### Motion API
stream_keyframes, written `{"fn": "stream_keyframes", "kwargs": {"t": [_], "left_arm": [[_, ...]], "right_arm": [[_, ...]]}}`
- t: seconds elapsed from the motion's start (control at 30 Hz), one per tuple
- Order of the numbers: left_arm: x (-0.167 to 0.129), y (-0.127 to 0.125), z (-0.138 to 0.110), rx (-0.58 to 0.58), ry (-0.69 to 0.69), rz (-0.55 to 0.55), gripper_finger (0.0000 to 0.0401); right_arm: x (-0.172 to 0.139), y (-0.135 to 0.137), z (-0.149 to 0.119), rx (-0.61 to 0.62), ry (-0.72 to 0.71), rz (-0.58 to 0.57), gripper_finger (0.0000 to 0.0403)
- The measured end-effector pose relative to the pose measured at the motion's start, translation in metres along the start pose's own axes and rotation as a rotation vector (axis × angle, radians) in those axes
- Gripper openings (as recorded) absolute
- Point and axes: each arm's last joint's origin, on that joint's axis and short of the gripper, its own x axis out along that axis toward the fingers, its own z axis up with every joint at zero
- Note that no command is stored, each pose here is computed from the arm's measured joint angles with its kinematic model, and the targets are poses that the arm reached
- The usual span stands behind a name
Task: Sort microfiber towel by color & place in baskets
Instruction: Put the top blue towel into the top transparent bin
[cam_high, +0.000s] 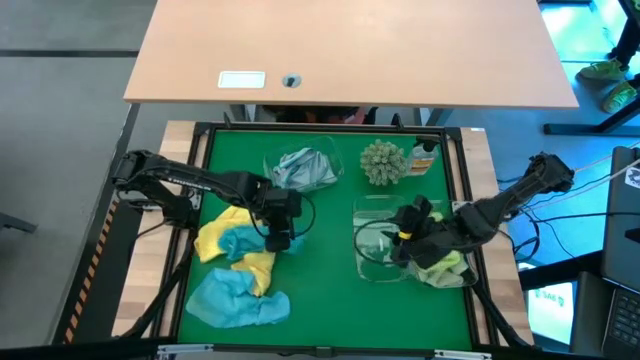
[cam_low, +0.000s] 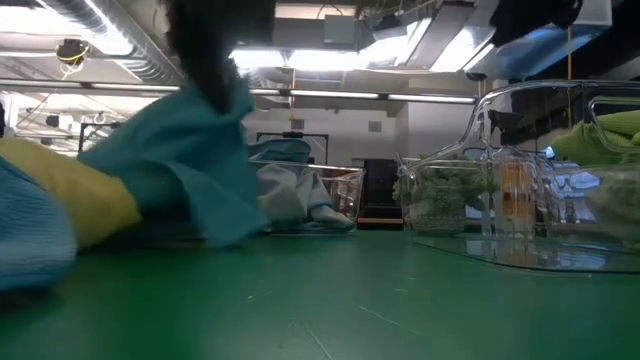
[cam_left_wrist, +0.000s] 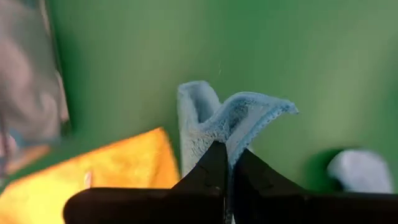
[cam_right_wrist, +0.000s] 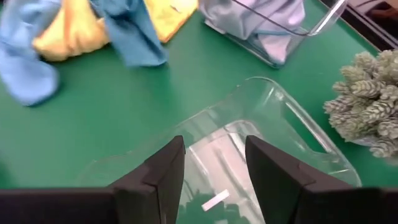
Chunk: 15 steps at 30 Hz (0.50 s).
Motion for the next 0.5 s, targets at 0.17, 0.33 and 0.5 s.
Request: {"fn": "stream_keyframes", "kwargs": {"t": [0.17, 0.33, 0.5], "left_arm": [[-0.034, -0.003, 0.024, 0.027, -0.107, -0.021, 0.0001], [-0.071, -0.003, 0.047, 0.054, -0.245, -0.030, 0.0000], [-0.110, 0.000, 0.065, 0.074, -0.389, -0.021, 0.0000]], "right_arm": [[0.020, 0.000, 0.003, -0.037, 0.054, -0.045, 0.0170], [0.038, 0.000, 0.005, -0.068, 0.092, -0.094, 0.0170], [0.051, 0.003, 0.004, -0.097, 0.116, -0.123, 0.0170]]}}
